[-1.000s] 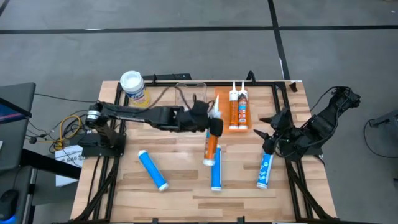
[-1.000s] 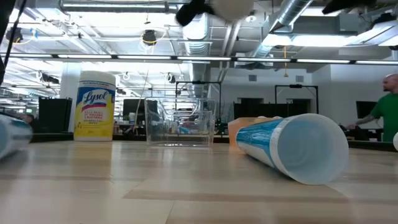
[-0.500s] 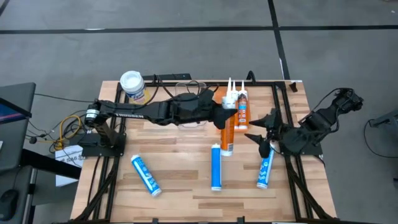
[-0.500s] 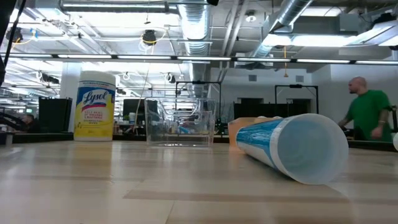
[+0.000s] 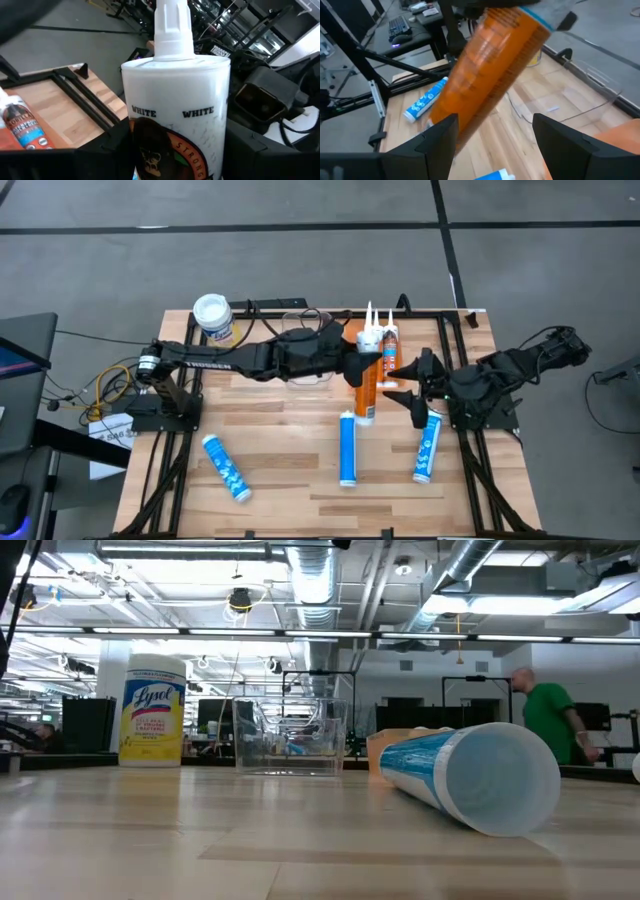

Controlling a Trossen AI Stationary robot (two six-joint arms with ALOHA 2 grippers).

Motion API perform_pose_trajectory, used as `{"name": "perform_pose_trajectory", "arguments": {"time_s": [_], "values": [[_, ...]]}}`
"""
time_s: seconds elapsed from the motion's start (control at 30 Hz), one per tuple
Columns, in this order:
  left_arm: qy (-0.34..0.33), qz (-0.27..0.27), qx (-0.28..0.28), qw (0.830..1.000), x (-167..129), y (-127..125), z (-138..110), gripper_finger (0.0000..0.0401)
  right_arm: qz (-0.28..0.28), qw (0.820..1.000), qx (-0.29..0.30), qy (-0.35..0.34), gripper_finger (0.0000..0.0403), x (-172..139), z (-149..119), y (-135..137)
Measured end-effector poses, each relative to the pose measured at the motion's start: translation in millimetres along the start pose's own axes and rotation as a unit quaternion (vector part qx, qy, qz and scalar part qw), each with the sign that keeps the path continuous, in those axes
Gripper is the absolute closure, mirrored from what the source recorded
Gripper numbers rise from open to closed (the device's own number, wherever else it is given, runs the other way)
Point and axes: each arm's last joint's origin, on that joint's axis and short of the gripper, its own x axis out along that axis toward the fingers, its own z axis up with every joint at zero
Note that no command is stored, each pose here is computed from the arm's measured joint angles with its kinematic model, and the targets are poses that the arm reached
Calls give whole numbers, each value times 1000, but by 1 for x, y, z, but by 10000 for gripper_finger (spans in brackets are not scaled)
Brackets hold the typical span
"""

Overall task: Pick & place silicon tubes, Sealant and Lysol wipes
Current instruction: Put the orange sealant into the orange bin

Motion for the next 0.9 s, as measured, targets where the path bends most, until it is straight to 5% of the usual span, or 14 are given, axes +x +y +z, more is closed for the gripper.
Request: {"name": "perform_pose_trajectory", "arguments": {"time_s": [0.5,0.9], "values": [[-28,-37,16,999,3,2,14,202,79,995,29,-46,154,2,21,-8],[-39,-47,23,998,3,1,16,202,79,994,47,-53,154,10,29,-23]]}}
